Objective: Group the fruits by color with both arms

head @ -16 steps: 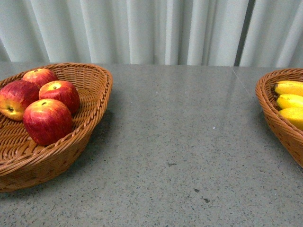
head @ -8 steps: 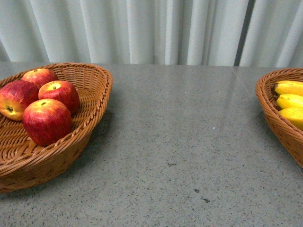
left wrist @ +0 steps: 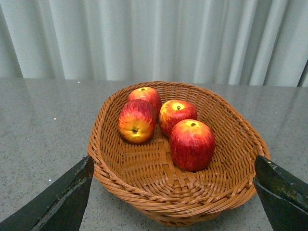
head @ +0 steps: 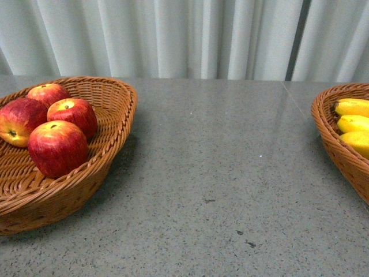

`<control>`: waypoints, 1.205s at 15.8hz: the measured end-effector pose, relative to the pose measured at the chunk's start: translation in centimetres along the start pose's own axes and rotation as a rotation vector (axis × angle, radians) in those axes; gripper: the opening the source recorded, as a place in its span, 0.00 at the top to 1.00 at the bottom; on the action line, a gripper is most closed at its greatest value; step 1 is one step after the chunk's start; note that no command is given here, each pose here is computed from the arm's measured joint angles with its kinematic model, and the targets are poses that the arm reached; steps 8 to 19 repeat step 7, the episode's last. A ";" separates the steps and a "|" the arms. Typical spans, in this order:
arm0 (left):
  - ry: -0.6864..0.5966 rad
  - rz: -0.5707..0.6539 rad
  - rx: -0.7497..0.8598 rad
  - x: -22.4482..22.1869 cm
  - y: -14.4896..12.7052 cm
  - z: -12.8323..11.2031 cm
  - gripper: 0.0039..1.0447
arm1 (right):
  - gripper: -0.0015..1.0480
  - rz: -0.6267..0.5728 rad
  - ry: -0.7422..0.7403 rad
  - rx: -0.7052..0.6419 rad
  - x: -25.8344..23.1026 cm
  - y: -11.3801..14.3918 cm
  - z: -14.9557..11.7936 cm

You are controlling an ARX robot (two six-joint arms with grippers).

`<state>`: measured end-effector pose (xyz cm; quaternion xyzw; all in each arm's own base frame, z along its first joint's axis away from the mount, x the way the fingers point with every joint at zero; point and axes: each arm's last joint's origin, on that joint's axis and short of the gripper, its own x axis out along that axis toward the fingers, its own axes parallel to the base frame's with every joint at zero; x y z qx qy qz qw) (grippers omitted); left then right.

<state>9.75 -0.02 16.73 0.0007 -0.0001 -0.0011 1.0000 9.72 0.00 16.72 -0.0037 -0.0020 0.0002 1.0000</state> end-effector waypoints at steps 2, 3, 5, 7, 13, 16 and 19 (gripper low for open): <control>0.000 0.000 0.000 0.0 0.0 0.0 0.06 | 0.06 0.000 0.000 0.000 0.0 0.0 0.0; 0.000 0.000 0.000 0.0 0.0 0.0 0.06 | 0.06 0.000 0.000 0.000 0.0 0.0 0.0; 0.000 0.000 0.000 0.0 0.0 0.0 0.06 | 0.06 0.000 0.000 0.000 0.0 0.0 0.0; 0.000 0.000 0.000 0.0 0.0 0.0 0.06 | 0.06 0.000 0.000 0.000 0.0 0.0 0.0; 0.000 0.000 0.000 0.0 0.0 0.0 0.06 | 0.06 0.000 0.000 0.000 0.0 0.0 0.0; 0.000 0.000 0.000 0.0 0.0 0.0 0.06 | 0.06 0.000 0.000 0.000 0.0 0.0 0.0; 0.000 0.000 0.000 0.0 0.0 0.0 0.06 | 0.06 0.000 0.000 0.000 0.0 0.0 0.0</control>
